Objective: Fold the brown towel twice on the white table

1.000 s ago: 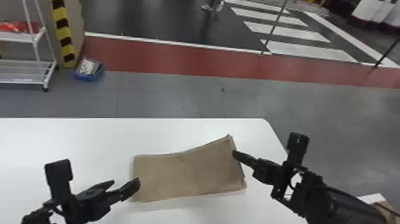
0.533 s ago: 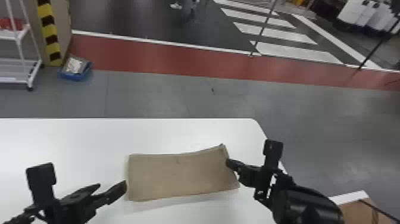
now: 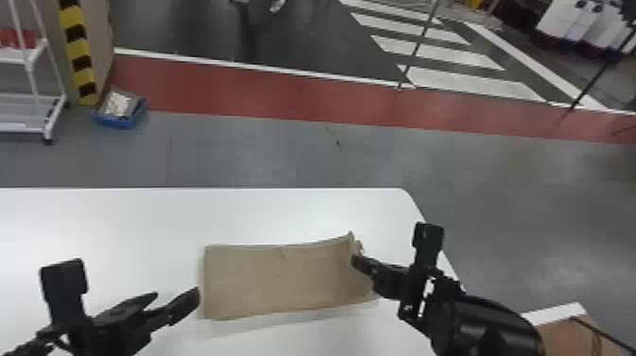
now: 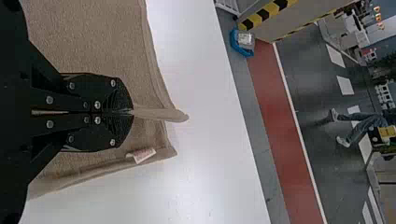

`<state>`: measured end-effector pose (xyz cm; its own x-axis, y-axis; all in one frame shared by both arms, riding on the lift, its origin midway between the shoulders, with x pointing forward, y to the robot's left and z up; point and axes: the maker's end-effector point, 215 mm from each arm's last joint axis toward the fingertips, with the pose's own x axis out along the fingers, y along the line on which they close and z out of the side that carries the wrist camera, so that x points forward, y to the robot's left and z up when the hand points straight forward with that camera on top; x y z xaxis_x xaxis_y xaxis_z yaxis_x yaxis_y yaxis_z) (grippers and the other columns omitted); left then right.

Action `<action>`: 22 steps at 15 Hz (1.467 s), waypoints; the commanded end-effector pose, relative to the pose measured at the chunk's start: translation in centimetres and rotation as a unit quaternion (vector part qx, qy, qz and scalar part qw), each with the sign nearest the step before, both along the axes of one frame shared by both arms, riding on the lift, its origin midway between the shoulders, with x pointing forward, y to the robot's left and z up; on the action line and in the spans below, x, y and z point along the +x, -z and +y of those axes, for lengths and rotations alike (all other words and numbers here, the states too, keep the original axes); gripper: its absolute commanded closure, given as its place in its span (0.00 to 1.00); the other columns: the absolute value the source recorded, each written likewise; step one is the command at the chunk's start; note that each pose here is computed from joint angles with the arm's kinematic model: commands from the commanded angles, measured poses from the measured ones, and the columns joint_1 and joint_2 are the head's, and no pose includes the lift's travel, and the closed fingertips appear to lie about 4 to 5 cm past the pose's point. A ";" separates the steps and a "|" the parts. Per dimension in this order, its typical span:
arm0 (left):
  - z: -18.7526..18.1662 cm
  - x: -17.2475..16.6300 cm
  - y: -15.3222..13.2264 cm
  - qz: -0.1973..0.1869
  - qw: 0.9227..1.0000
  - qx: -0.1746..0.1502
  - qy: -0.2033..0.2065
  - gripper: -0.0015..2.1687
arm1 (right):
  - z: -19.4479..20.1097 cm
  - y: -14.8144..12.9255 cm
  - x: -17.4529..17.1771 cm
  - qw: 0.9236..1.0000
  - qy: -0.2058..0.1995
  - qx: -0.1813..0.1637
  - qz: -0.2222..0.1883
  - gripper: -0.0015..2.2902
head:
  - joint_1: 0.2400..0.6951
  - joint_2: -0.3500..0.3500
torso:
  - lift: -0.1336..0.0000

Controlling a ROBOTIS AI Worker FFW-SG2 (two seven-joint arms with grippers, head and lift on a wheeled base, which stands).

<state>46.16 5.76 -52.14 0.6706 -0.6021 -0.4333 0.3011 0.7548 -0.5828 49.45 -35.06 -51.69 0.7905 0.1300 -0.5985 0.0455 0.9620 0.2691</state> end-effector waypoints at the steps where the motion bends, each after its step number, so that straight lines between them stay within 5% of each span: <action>1: 0.0 0.0 -0.1 0.000 1.000 0.000 0.001 0.02 | 1.4 -3.7 -0.2 1.000 -0.003 0.012 -0.019 0.58 | 1.00 0.03 | 1.00; 4: 0.0 -0.2 0.0 0.000 1.000 0.000 0.001 0.02 | -0.5 -5.1 -0.7 1.000 0.011 0.019 -0.013 0.58 | 1.00 0.04 | 1.00; 6: 0.3 -0.4 0.4 0.004 1.000 0.000 0.001 0.02 | -2.1 -3.6 -0.5 1.000 0.024 0.018 -0.007 0.58 | 1.00 0.02 | 1.00; 13: 0.7 -0.5 1.2 0.010 1.000 0.006 -0.004 0.02 | -4.0 -3.9 0.7 0.997 0.042 0.041 -0.043 0.58 | 1.00 0.00 | 1.00; 17: 0.8 -0.3 1.2 0.008 1.000 0.005 -0.005 0.02 | -6.4 1.1 -0.5 0.998 0.066 -0.008 -0.013 0.58 | 1.00 0.00 | 1.00; 19: 0.7 -0.4 1.3 0.009 1.000 0.004 -0.004 0.02 | -7.8 1.0 0.3 0.996 0.076 -0.041 -0.024 0.56 | 1.00 0.00 | 1.00; 21: 0.7 -0.4 1.3 0.009 1.000 0.004 -0.004 0.02 | -8.2 0.2 0.8 0.995 0.077 -0.051 -0.041 0.35 | 1.00 0.00 | 1.00; 22: 0.8 -0.4 1.3 0.009 1.000 0.005 -0.004 0.02 | -8.4 0.0 0.7 0.995 0.078 -0.054 -0.044 0.15 | 1.00 0.00 | 1.00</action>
